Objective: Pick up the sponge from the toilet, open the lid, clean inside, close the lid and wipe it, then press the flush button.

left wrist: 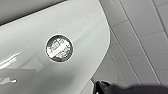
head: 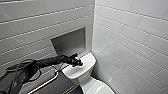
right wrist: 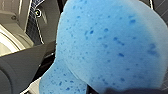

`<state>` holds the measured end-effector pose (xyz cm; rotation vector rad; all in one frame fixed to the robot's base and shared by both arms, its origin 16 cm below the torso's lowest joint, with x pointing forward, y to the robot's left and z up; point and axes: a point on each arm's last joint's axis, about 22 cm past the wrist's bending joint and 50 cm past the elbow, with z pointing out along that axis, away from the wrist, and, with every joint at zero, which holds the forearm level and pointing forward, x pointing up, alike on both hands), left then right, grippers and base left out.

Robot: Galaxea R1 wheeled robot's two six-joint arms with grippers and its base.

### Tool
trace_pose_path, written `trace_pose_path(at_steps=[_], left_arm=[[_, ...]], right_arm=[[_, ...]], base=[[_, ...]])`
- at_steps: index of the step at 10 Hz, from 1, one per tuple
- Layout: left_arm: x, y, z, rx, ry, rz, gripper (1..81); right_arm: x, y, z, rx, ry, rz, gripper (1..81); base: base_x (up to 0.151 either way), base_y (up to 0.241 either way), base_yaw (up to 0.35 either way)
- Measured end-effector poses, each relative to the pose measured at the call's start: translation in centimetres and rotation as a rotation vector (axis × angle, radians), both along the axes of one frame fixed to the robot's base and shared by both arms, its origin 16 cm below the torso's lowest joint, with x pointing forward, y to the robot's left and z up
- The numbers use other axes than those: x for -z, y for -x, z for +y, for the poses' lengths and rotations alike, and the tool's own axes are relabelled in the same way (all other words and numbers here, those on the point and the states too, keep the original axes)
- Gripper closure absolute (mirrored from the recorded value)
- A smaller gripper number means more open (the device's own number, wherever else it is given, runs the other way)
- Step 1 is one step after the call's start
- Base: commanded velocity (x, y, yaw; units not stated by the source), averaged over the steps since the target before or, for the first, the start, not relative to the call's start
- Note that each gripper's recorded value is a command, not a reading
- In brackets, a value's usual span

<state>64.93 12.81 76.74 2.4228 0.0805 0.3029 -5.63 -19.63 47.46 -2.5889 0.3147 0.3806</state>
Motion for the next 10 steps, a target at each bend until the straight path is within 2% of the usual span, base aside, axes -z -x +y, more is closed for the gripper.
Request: trace_pose_path(at_steps=[3, 7, 10], left_arm=[[-1.7, -3.0, 0.1, -0.023, -0.014, -0.042, 81.1], [0.3, -4.7, 0.9, -0.077, -0.046, -0.030, 81.1], [3.3, -5.4, 1.1, -0.106, -0.065, 0.009, 81.1]], right_arm=[[0.0, 0.0, 0.0, 0.006, 0.003, 0.004, 81.1], [0.0, 0.3, 0.0, 0.010, 0.004, 0.015, 81.1], [0.0, 1.0, 0.1, 0.011, 0.002, 0.042, 81.1]], base=[[0.000, 0.000, 0.000], [0.000, 0.000, 0.000], [0.000, 0.000, 0.000]])
